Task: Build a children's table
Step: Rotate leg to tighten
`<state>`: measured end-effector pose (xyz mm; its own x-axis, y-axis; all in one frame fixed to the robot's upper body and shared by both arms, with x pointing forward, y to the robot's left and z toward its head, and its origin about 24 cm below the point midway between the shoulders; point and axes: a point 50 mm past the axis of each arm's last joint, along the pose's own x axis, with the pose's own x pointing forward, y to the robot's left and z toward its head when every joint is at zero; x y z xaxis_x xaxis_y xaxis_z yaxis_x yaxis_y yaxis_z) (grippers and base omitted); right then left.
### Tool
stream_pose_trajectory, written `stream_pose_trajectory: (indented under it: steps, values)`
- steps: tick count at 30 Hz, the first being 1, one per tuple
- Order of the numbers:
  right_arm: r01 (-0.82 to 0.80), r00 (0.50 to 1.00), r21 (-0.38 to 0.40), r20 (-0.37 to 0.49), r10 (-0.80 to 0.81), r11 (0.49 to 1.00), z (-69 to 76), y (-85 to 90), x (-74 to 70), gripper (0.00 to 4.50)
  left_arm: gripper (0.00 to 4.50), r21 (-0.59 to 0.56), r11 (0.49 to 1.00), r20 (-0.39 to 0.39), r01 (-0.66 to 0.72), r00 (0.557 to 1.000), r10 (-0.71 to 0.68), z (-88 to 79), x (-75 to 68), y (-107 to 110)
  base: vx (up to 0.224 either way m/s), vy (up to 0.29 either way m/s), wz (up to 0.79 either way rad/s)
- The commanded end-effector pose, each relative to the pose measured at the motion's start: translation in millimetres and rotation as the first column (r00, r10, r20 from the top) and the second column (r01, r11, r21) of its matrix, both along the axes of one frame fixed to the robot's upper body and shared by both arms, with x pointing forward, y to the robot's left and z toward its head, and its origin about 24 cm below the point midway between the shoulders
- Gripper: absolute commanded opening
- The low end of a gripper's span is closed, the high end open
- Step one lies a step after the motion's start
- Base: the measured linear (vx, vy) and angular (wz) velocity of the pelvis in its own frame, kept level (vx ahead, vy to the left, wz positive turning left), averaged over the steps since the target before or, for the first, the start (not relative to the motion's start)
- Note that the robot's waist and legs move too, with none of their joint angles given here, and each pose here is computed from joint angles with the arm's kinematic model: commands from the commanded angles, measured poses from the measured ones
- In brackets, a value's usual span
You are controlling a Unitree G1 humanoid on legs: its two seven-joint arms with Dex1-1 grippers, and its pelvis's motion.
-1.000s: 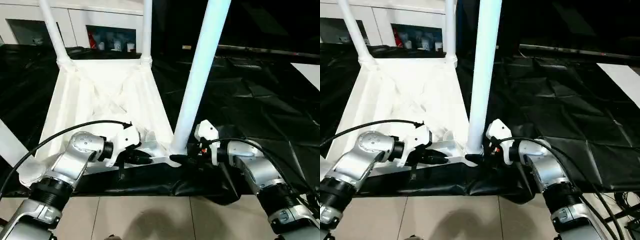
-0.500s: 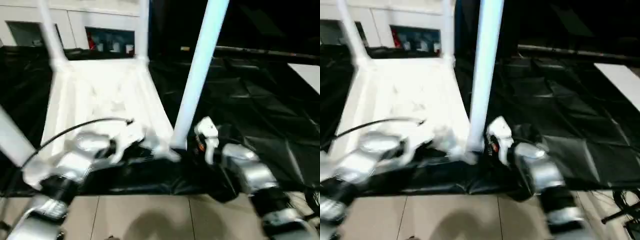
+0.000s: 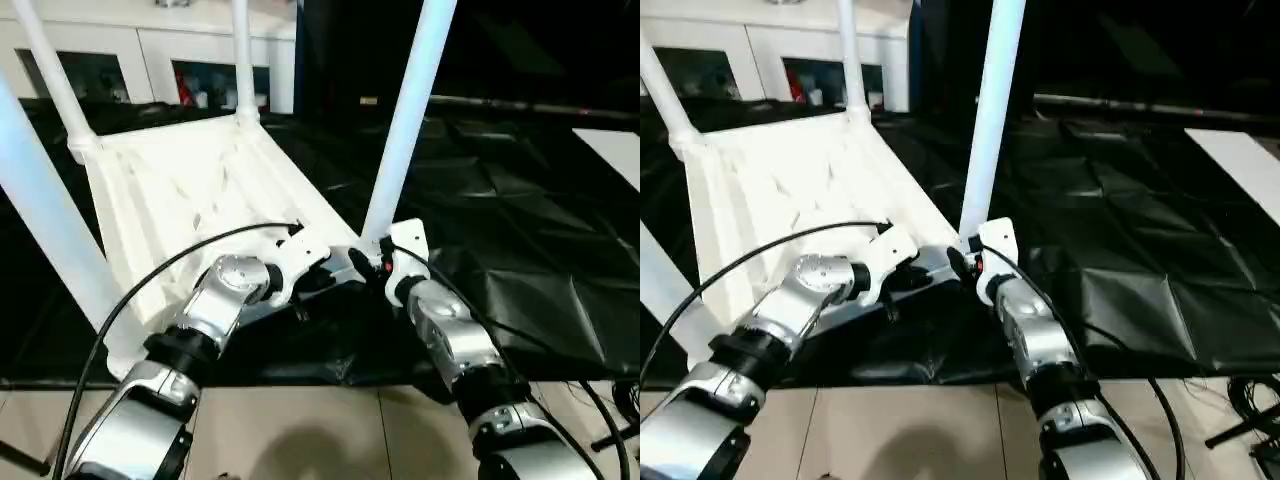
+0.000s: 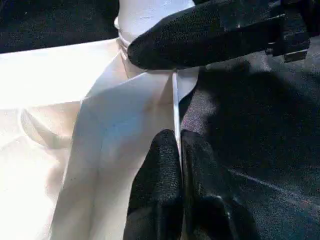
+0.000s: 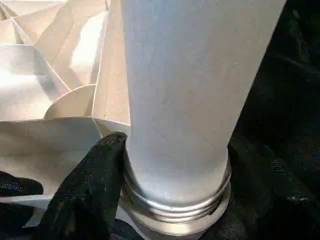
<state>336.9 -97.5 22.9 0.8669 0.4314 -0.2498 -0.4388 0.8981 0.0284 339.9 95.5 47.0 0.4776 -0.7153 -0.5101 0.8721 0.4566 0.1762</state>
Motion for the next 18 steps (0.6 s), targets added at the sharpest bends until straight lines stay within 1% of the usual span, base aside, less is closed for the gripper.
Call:
stream_pose_trajectory:
  steps: [1,2,3,4,5,6,7,9,10,11,12,15,18]
  values:
    - [-0.126,0.992,0.010,0.004,0.126,0.992,2.8,6.2,-1.8,3.44,0.00,-0.022,1.000,-0.007,-0.018,1.000,0.018,-7.3,-2.9,9.7,0.000,0.000,0.00]
    - [-0.127,0.992,0.010,0.004,0.127,0.992,3.0,6.0,-1.8,3.64,0.00,-0.022,1.000,-0.007,-0.017,1.000,0.017,-7.3,-2.9,9.9,0.000,0.000,0.00]
    - [-0.158,0.987,0.013,0.010,0.158,0.987,7.4,-0.6,0.0,3.76,0.00,-0.025,1.000,-0.001,0.002,1.000,-0.002,-5.9,-4.0,13.8,0.000,0.000,0.00]
    - [-0.220,0.975,-0.010,0.020,0.220,0.976,12.1,-7.9,0.0,3.83,0.00,-0.036,0.999,0.008,0.021,1.000,-0.021,-3.5,-4.9,17.7,0.000,0.000,0.00]
    - [-0.239,0.971,-0.019,0.023,0.239,0.971,13.4,-10.0,-0.3,3.83,0.00,-0.040,0.999,0.010,0.026,1.000,-0.026,-2.9,-5.2,18.7,0.000,0.000,0.00]
    - [-0.338,0.940,-0.062,0.022,0.340,0.939,17.6,-18.9,-4.0,3.83,0.00,-0.061,0.996,0.011,0.066,0.998,-0.065,0.4,-8.0,22.9,0.000,0.000,0.00]
    - [-0.344,0.938,-0.065,0.021,0.346,0.937,17.8,-19.5,-4.4,3.83,0.00,-0.062,0.996,0.011,0.069,0.998,-0.068,0.6,-8.2,23.2,0.000,0.000,0.00]
    - [-0.449,0.892,-0.098,0.004,0.451,0.888,19.9,-28.4,-11.2,3.83,0.00,-0.071,0.990,-0.004,0.120,0.993,-0.121,2.7,-12.7,27.5,0.000,0.000,0.00]
    - [-0.497,0.867,-0.097,-0.003,0.499,0.862,22.3,-33.9,-14.9,3.83,0.00,-0.074,0.984,-0.022,0.165,0.986,-0.167,3.8,-17.1,29.9,0.000,0.000,0.00]
    - [-0.513,0.857,-0.094,-0.005,0.515,0.853,23.4,-35.8,-16.3,3.83,0.00,-0.079,0.979,-0.031,0.189,0.981,-0.192,4.5,-19.6,30.7,0.000,0.000,0.00]
    - [-0.549,0.835,-0.086,-0.009,0.551,0.831,26.1,-39.8,-19.3,3.83,0.00,-0.092,0.965,-0.051,0.245,0.967,-0.251,6.2,-25.4,32.4,0.000,0.000,0.00]
    - [-0.597,0.802,-0.066,-0.020,0.597,0.799,29.1,-42.2,-22.8,3.83,0.00,-0.111,0.944,-0.079,0.312,0.944,-0.321,8.7,-33.1,34.9,0.000,0.000,0.00]
    - [-0.637,0.771,-0.065,-0.038,0.636,0.768,29.5,-41.9,-26.3,3.83,0.00,-0.115,0.926,-0.110,0.361,0.921,-0.373,10.0,-40.4,39.1,0.000,0.000,0.00]
